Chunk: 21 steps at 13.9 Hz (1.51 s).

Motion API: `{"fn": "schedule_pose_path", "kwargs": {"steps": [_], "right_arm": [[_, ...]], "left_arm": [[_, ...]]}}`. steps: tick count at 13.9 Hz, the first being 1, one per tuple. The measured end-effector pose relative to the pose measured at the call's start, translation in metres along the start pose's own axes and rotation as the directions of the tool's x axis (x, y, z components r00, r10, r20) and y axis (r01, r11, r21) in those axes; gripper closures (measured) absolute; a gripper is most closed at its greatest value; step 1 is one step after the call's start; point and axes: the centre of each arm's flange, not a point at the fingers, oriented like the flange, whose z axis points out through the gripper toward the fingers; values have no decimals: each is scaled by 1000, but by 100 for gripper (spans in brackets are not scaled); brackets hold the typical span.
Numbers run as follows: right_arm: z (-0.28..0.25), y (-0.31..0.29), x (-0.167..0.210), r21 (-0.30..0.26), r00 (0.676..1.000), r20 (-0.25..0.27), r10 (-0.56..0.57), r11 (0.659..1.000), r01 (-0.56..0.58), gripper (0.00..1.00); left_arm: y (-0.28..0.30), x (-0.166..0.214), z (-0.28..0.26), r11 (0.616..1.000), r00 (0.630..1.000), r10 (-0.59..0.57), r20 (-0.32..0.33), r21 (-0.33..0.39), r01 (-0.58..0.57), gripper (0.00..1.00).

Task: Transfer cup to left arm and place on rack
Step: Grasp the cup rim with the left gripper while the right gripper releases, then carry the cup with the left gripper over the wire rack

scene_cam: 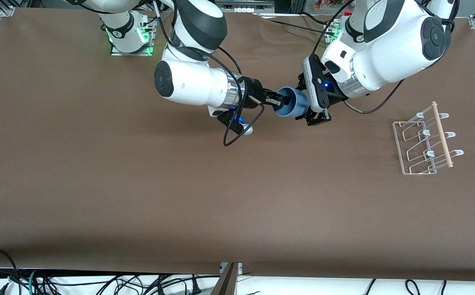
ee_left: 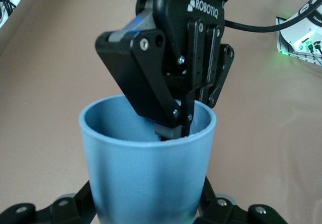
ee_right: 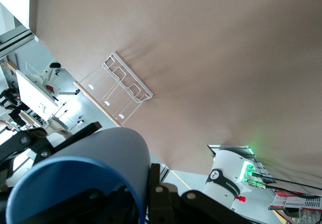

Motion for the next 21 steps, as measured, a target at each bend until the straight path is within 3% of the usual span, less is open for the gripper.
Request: {"fn": "schedule_pose_path", "kwargs": {"steps": [3, 5, 8, 11, 13, 15, 17, 19, 21], "right_arm": [[-20, -2, 18, 24, 1000, -4, 26, 999, -26, 58], [-39, 2, 28, -10, 999, 28, 45, 999, -44, 38], [-119, 9, 73, -5, 997, 2, 80, 997, -80, 7], [-214, 37, 118, -36, 997, -5, 76, 996, -76, 3], [-271, 66, 150, -49, 999, -8, 53, 997, -53, 3], [-327, 103, 187, -81, 997, -68, 21, 996, -26, 3], [-376, 142, 217, -168, 985, -174, -9, 986, -21, 3], [-402, 165, 232, -226, 968, -249, -17, 973, -41, 4], [-411, 172, 236, -273, 956, -291, -39, 961, -44, 12]], "left_arm": [[2, 0, 2, 1000, 1000, -2, -1, -21, 2, 22], [0, 1, 2, 1000, 1000, -3, -4, -21, 3, 22], [3, -10, 3, 996, 999, -9, 43, -84, 12, 22], [-2, -31, -3, 997, 983, -22, 181, -72, 36, 22], [-4, -49, -10, 997, 937, -52, 347, -36, 69, 22], [-4, -68, -12, 996, 858, -66, 510, -12, 84, 22], [-10, -96, -7, 995, 734, -66, 676, -7, 96, 22], [-19, -127, -2, 992, 565, -67, 822, -4, 124, 22], [-29, -150, 4, 988, 389, -95, 917, 39, 149, 22]]}}
